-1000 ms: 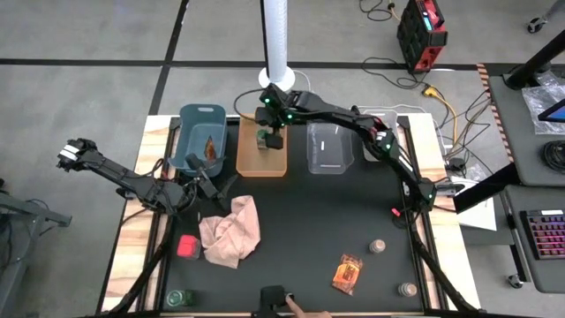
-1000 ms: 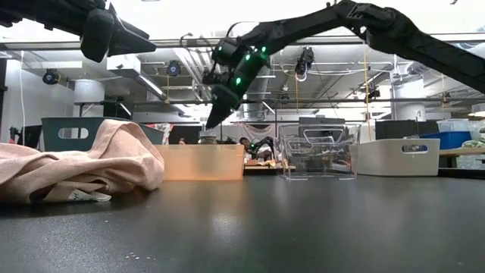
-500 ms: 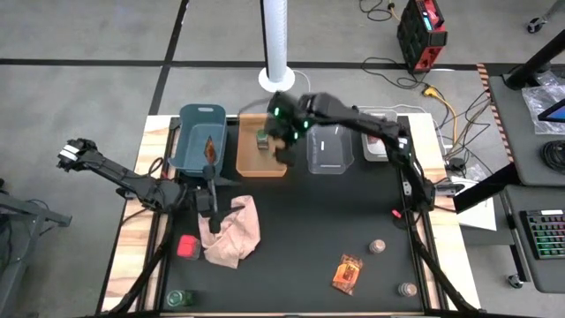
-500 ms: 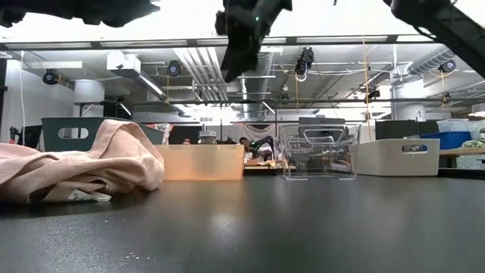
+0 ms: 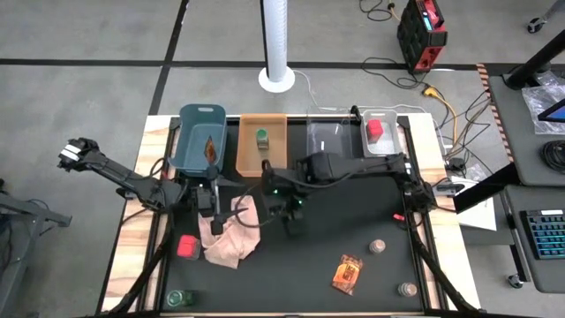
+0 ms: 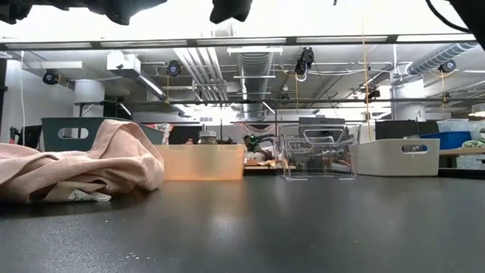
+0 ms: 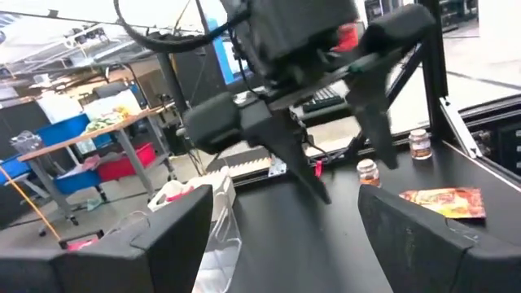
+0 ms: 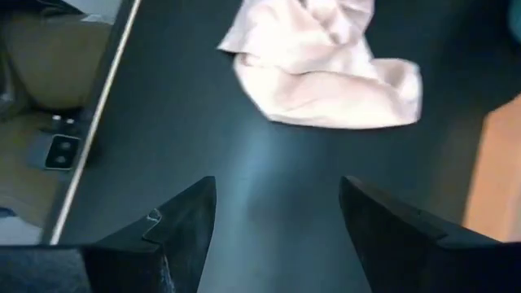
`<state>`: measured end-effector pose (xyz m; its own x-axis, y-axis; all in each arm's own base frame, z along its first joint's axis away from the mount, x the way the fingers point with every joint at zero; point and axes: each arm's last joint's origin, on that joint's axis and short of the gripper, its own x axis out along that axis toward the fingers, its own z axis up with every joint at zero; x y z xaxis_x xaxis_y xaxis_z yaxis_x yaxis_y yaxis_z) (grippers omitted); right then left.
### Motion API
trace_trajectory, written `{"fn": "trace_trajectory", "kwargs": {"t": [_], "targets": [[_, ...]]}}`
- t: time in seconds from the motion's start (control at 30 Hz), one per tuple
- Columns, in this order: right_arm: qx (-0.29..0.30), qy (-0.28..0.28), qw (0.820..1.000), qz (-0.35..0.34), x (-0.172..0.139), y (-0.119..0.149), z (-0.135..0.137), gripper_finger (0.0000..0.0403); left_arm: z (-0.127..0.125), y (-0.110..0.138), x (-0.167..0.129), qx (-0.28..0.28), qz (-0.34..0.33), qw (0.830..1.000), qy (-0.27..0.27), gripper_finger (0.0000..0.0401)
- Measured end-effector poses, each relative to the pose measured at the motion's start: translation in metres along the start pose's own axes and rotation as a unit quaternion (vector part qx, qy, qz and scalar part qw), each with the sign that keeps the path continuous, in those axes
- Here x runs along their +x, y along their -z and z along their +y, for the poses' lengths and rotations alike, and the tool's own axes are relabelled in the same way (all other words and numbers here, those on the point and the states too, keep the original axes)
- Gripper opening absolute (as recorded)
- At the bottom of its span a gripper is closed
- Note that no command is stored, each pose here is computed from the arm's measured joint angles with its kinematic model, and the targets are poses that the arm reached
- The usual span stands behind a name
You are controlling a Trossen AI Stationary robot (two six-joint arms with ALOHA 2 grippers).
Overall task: Sort spices by type
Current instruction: Put the top brown seasoning bottle into the transparent bin
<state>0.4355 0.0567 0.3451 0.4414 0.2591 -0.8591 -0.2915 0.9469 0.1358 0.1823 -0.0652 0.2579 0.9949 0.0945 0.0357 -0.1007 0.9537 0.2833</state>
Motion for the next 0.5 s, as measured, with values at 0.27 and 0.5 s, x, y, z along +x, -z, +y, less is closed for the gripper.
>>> {"fn": "trace_trajectory", "kwargs": {"t": [0.27, 0.5], "targets": [[0.044, 0.041, 0.998, 0.037, 0.023, 0.012, -0.001, 0.0248, -0.005, -0.004, 0.002, 0.023, 0.045, 0.998, 0.024, 0.0291], [0.07, 0.068, 0.992, 0.075, 0.047, 0.03, 0.006, 0.0265, -0.006, -0.012, 0.007, 0.039, 0.079, 0.996, 0.035, 0.0291]]}}
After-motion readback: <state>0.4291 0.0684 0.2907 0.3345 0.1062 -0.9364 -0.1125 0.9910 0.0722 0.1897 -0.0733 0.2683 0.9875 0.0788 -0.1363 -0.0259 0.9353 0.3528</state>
